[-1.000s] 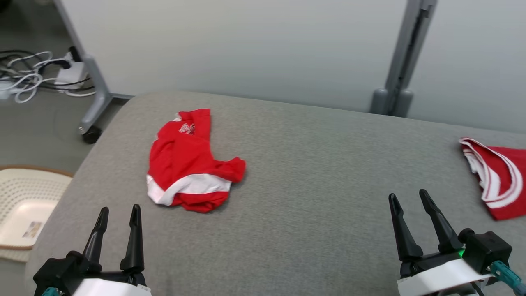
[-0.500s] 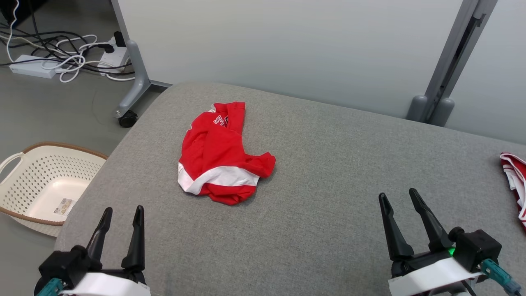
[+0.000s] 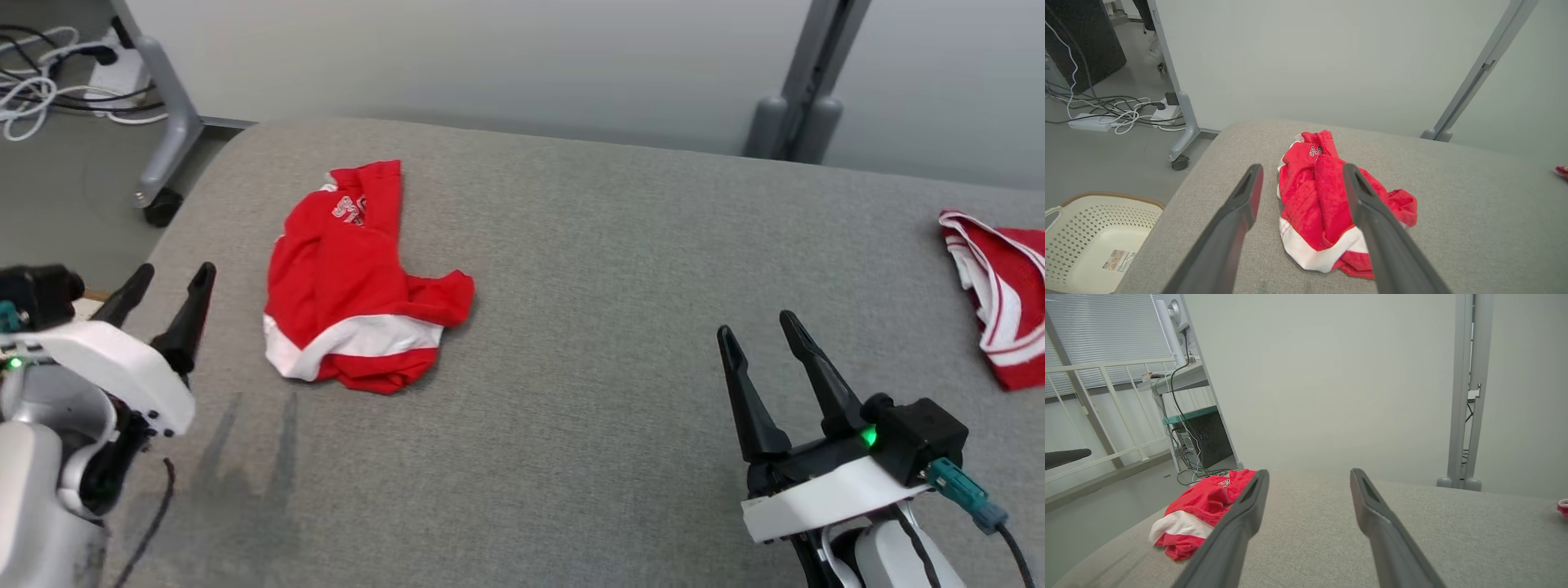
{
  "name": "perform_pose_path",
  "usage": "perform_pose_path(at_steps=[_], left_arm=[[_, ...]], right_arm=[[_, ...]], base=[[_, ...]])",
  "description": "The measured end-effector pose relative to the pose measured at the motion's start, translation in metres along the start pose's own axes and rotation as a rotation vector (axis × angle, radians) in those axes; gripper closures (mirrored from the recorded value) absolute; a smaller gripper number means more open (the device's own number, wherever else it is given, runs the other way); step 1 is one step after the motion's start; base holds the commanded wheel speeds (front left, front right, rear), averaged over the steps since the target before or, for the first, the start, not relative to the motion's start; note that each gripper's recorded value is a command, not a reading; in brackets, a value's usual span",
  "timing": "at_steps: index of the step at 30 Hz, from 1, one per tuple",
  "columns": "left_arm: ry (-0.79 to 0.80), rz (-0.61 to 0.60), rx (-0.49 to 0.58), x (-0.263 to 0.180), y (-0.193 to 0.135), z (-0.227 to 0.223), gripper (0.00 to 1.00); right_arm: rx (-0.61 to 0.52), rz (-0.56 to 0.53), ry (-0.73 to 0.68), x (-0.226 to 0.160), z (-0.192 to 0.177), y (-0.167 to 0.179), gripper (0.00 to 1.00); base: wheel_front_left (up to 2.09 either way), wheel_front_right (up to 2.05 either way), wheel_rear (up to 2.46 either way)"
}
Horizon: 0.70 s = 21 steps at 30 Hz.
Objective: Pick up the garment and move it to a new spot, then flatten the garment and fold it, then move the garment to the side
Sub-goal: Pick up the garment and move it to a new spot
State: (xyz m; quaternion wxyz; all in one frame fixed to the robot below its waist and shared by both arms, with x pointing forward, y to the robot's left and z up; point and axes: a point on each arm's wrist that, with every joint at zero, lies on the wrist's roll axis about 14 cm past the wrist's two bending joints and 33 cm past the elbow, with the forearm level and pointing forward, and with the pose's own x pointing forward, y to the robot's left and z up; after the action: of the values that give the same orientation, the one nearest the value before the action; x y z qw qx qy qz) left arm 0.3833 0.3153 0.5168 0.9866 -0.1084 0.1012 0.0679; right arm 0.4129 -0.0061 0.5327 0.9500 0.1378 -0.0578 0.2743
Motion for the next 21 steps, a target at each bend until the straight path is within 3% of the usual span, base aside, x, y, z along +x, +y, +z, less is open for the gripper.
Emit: perform_pose_path(at_steps=[2, 6, 21], left_arm=[[0.087, -0.011, 0.064, 0.016, 0.004, -0.003, 0.00], [0.262, -0.024, 0.058, 0.045, 0.008, -0.015, 0.00], [0.811, -0.083, -0.078, 0.085, -0.010, -0.112, 0.00]], right_arm=[[-0.005, -0.012, -0.003, 0.001, 0.000, -0.006, 0.00], [-0.019, -0.061, -0.009, 0.001, 0.001, -0.026, 0.00], [-0.041, -0.228, 0.024, -0.023, -0.009, -0.085, 0.00]], base=[[0.00, 0.00, 0.00], [0.00, 0.00, 0.00], [0.00, 0.00, 0.00]])
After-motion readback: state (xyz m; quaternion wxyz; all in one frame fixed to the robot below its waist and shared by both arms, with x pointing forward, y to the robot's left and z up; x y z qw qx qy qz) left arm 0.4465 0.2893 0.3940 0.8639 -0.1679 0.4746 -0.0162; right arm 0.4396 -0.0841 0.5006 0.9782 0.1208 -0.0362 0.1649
